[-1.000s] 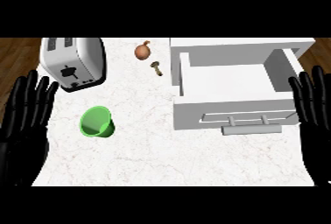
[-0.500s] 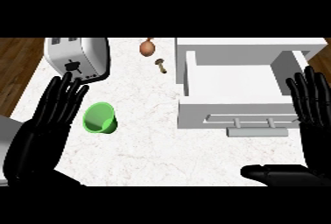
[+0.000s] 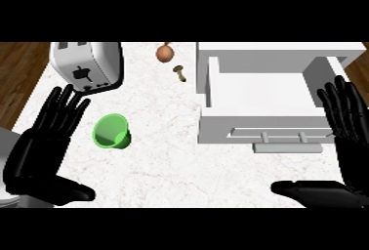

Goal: Pick up the cup, place it into the drawer and close the drawer

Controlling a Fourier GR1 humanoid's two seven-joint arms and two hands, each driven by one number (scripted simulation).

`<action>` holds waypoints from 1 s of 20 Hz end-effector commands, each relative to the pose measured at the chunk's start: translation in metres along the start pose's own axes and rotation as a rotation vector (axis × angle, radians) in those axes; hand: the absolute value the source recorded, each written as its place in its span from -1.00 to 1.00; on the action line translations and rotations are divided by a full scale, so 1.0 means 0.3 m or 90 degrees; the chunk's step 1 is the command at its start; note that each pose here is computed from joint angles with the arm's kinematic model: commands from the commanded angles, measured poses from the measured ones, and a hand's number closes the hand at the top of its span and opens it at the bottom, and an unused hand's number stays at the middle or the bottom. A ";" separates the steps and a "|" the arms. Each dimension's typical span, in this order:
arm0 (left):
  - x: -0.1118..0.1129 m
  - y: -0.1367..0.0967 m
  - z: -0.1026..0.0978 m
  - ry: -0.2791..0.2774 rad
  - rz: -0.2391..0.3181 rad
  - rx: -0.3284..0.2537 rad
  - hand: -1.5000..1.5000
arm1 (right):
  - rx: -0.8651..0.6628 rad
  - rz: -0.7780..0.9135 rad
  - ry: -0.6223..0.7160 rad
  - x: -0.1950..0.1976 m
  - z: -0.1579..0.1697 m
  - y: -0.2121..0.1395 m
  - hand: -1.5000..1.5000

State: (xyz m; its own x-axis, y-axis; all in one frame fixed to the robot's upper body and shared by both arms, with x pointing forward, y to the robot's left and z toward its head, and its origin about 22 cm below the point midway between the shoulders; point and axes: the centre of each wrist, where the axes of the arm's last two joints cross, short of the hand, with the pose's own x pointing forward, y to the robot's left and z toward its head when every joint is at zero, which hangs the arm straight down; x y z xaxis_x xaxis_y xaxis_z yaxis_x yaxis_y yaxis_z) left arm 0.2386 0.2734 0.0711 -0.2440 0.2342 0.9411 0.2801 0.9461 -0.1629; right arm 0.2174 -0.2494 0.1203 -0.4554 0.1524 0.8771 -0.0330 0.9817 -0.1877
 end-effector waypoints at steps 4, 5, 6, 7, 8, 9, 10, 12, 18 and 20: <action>-0.136 0.113 0.036 0.033 -0.049 0.062 -1.00 | -0.010 0.005 0.005 -0.076 -0.049 -0.029 -1.00; -0.163 0.086 0.065 0.041 -0.077 0.091 -1.00 | 0.005 0.004 0.011 -0.014 0.018 -0.033 -1.00; -0.142 0.104 0.058 0.050 -0.070 0.093 -1.00 | -0.005 0.009 0.004 -0.026 -0.031 -0.033 -1.00; -0.200 0.124 0.067 0.049 -0.070 0.080 -1.00 | -0.003 -0.004 0.004 -0.013 -0.037 -0.003 -1.00; -0.188 0.190 0.041 0.056 -0.077 0.102 -1.00 | -0.006 0.008 0.000 -0.019 -0.036 -0.059 -1.00; -0.214 0.213 0.052 0.063 -0.069 0.105 -1.00 | -0.008 0.015 0.004 -0.039 -0.039 -0.027 -1.00; -0.234 0.169 0.038 0.079 -0.089 0.104 -1.00 | -0.001 0.009 0.021 -0.025 0.004 -0.060 -1.00; -0.253 0.261 0.061 0.076 -0.098 0.116 -1.00 | 0.012 0.010 0.009 -0.026 -0.011 -0.009 -1.00; -0.409 0.249 0.137 0.129 -0.139 0.134 -1.00 | -0.004 0.004 -0.003 -0.021 0.036 -0.052 -1.00; -0.445 0.303 0.156 0.128 -0.124 0.144 -1.00 | 0.007 0.002 0.007 -0.041 -0.017 -0.055 -1.00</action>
State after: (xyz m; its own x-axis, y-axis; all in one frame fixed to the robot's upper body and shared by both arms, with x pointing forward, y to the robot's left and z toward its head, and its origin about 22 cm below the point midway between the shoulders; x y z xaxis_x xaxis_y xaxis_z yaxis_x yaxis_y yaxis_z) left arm 0.2565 0.3268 -0.0591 -0.1020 0.0344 0.9942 0.0448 0.9985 -0.0300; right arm 0.2209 -0.2593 0.1159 -0.4509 0.1589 0.8783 -0.0369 0.9799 -0.1962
